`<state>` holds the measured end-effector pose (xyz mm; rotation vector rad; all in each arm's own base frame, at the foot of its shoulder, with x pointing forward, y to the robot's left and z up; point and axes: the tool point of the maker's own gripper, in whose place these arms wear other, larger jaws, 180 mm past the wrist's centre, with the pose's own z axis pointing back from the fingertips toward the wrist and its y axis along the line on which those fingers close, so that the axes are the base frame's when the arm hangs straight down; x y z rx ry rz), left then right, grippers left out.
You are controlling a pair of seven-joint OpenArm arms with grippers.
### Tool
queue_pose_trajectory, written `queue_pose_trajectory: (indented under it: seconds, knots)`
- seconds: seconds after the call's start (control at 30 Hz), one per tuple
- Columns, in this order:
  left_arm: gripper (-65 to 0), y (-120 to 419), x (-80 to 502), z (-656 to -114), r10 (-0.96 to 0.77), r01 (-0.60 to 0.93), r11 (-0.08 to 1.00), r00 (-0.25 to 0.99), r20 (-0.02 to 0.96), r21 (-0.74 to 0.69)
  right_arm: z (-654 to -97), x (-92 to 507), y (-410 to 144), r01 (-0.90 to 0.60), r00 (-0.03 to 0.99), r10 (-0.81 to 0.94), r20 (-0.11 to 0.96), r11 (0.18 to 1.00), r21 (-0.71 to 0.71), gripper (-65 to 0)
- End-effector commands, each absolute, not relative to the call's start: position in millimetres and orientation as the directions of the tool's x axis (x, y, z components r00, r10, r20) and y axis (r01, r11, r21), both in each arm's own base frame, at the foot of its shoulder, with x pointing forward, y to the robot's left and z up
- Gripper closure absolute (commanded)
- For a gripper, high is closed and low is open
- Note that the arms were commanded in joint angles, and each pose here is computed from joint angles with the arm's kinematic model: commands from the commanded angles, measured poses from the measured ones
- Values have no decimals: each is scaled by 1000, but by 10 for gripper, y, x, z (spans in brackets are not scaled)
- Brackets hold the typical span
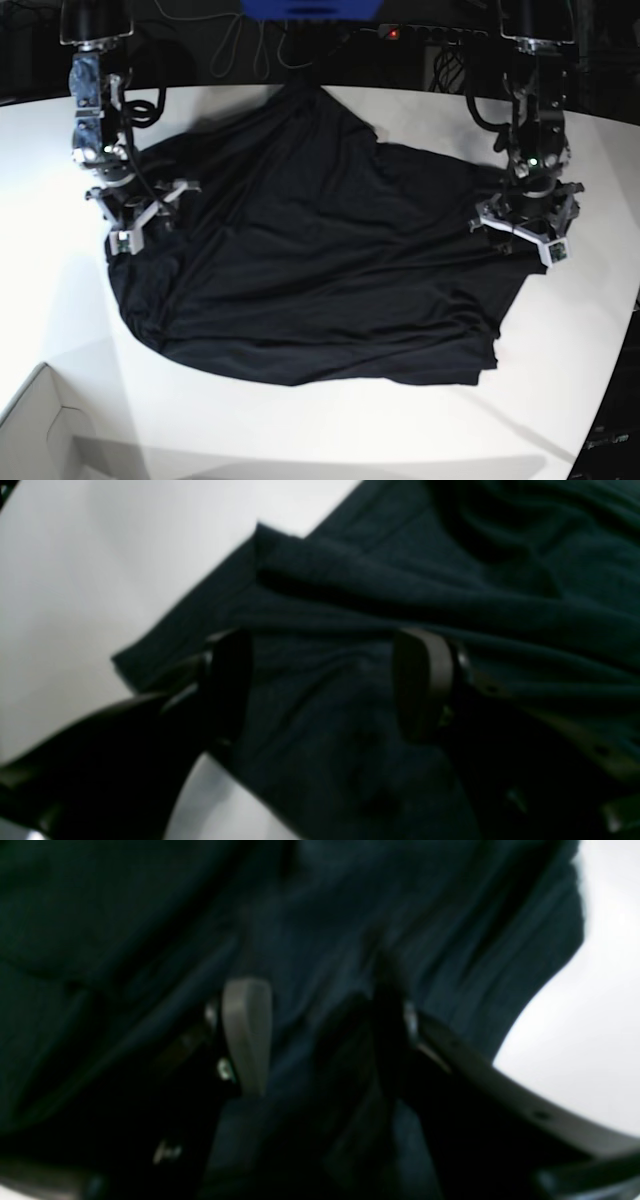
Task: Layout the t-shirt on the table in an organized manner, then fold the t-shirt properly
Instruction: 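Drag the shirt edges with both grippers to square the shirt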
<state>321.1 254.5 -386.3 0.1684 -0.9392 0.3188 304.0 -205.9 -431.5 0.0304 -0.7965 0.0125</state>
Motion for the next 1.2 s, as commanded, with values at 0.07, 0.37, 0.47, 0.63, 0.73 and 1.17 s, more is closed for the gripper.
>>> queue_pose_trajectory:
  seconds: [0.07, 0.37, 0.47, 0.63, 0.73, 1.17]
  knots:
    - [-423, 2635, 3315, -3780, 181, -350, 937, 523, 833, 17, -4455, 3081, -2448, 53, 738, -24, 674, 998, -23, -329]
    - [-423, 2637, 3271, -3857, 184, -352, 936, 540, 821, 22, -4332, 3579, -3047, 132, 706, -36, 708, 988, -82, -329]
    - [-423, 2630, 3300, -3779, 179, -349, 937, 523, 833, 17, -4233, 3789, -3170, 160, 693, -54, 719, 984, -80, -331]
    - [-423, 2614, 3451, -3616, 177, -345, 939, 485, 857, 1, -4175, 4118, -3102, 117, 691, -8, 723, 988, -101, -331]
    - [-423, 2577, 3569, -3543, 185, -343, 939, 467, 865, -16, -4085, 4251, -3098, 102, 662, 19, 749, 988, -115, -330]
    - [-423, 2441, 3573, -3589, 218, -342, 938, 467, 857, -52, -3283, 4132, -2937, 63, 504, 95, 859, 987, -146, -331]
